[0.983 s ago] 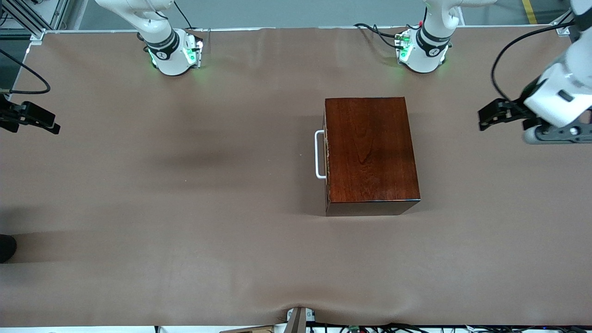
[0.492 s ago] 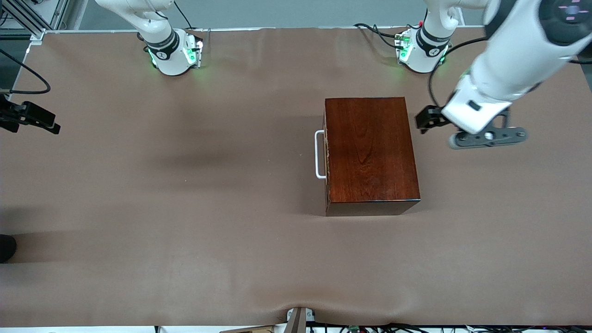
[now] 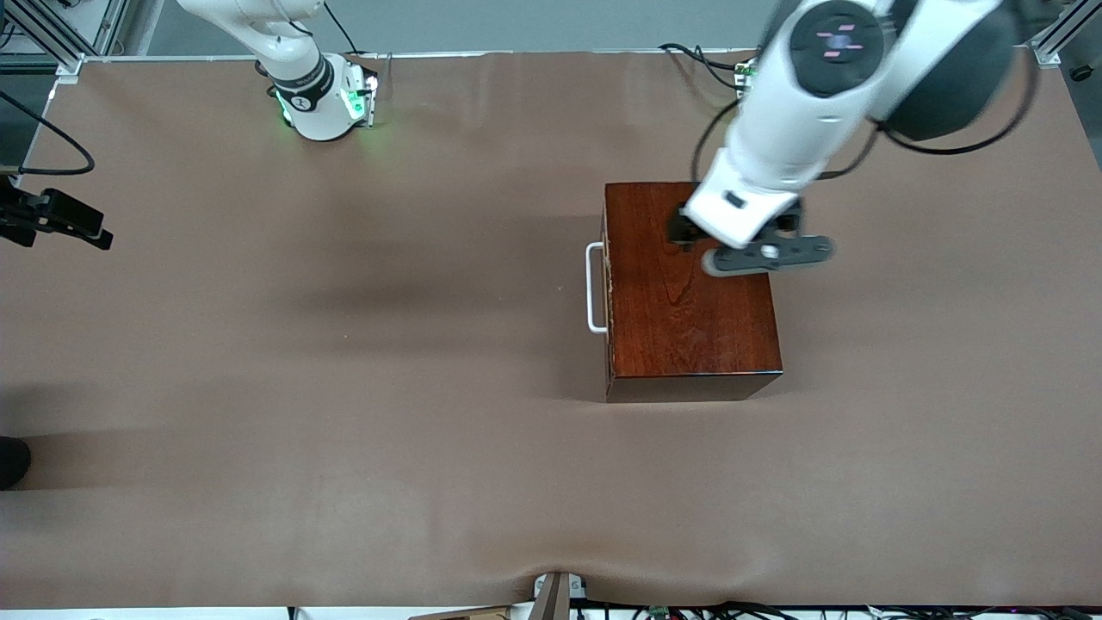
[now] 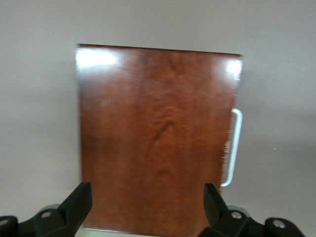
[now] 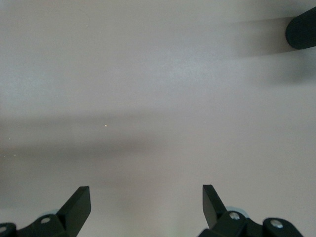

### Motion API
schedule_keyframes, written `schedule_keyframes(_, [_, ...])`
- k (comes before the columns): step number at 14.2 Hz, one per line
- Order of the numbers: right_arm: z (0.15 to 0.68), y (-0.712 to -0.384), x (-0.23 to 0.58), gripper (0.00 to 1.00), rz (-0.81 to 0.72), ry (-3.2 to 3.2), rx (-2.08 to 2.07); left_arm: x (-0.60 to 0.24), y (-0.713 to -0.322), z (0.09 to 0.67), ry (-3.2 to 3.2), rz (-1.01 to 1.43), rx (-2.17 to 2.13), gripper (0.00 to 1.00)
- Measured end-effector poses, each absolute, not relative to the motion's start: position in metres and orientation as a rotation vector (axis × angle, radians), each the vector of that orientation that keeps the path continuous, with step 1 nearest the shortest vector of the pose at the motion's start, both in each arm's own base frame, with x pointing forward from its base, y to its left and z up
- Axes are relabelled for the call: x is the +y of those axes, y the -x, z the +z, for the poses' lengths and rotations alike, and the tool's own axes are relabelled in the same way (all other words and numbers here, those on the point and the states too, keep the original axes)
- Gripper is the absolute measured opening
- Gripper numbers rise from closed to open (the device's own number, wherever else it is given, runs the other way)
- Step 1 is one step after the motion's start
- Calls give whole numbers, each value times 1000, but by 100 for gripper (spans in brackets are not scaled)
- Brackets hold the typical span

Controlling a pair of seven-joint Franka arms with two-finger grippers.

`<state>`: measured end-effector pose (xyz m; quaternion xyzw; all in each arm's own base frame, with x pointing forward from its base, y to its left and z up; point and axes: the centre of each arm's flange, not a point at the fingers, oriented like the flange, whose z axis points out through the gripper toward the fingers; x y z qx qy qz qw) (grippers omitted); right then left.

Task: Open drawer, take yellow block, close drawer

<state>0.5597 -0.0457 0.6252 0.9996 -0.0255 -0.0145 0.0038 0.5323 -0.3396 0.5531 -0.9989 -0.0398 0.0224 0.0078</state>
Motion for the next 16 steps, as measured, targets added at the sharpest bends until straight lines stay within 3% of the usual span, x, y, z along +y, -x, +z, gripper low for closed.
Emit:
schedule_keyframes(4, [625,-560,-45,100,-45,-3133,-79,-422,-506,524,3169,4,-68,100])
schedule_keyframes(9, [625,-560,-45,100,-46,-3133,-79,-509,-475,447,3070,-141,87,100])
schedule_keyframes(16, [625,-560,-45,100,-46,-3133,-79,-545,-478,370,3011,-208,30,100])
